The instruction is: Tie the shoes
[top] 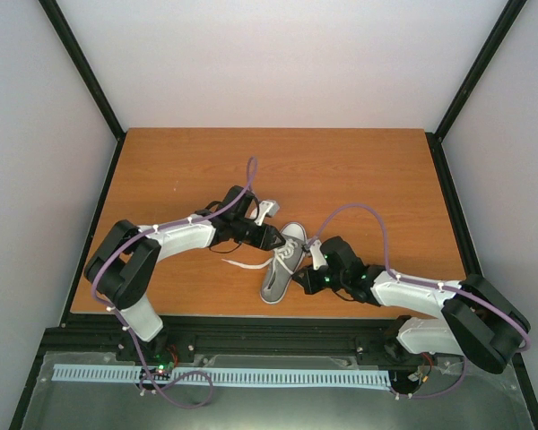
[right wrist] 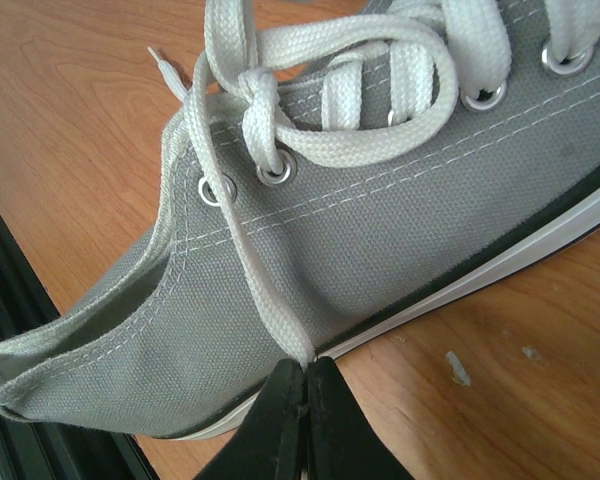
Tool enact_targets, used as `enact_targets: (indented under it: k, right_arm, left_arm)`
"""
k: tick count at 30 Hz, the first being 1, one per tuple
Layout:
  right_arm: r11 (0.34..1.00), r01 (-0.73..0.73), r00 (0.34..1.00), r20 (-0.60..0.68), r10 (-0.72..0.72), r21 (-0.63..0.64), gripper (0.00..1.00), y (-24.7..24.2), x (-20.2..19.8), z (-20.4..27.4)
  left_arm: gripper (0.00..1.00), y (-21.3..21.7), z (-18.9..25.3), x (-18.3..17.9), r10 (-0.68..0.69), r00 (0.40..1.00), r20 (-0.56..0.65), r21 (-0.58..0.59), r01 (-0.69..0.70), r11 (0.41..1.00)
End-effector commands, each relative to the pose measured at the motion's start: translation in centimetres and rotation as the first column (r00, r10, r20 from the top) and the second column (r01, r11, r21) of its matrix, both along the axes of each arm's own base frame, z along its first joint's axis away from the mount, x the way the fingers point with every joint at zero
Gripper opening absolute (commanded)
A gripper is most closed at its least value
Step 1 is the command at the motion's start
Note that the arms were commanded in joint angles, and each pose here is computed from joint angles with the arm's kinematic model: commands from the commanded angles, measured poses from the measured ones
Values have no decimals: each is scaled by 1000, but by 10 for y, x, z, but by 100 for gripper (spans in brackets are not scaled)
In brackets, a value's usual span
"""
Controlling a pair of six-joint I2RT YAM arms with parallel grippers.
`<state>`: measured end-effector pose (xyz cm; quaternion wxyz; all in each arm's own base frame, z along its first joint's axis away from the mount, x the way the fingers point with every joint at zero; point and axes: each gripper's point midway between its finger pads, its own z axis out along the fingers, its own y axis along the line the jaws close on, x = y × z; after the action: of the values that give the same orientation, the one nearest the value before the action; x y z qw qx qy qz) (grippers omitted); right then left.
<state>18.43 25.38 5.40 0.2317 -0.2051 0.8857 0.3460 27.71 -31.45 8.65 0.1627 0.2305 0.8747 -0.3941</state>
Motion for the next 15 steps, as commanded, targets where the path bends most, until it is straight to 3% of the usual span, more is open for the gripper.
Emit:
enact_targets:
  k: [1, 5, 15]
  right_arm:
    - [1000, 7, 1000, 23, -7, 15, 3, 0, 3, 4]
    - [1000, 5, 1000, 22, -5, 16, 3, 1, 4, 3]
    - [1000, 4, 1000, 17, -4, 21, 3, 4, 5, 4]
  left_arm:
    - [43, -12, 16, 1, -82, 996, 43, -74, 85, 994]
    - [39, -12, 17, 3, -87, 994, 67, -64, 91, 994]
    - [41, 7, 62, 31, 16, 948, 319, 4, -19, 1000]
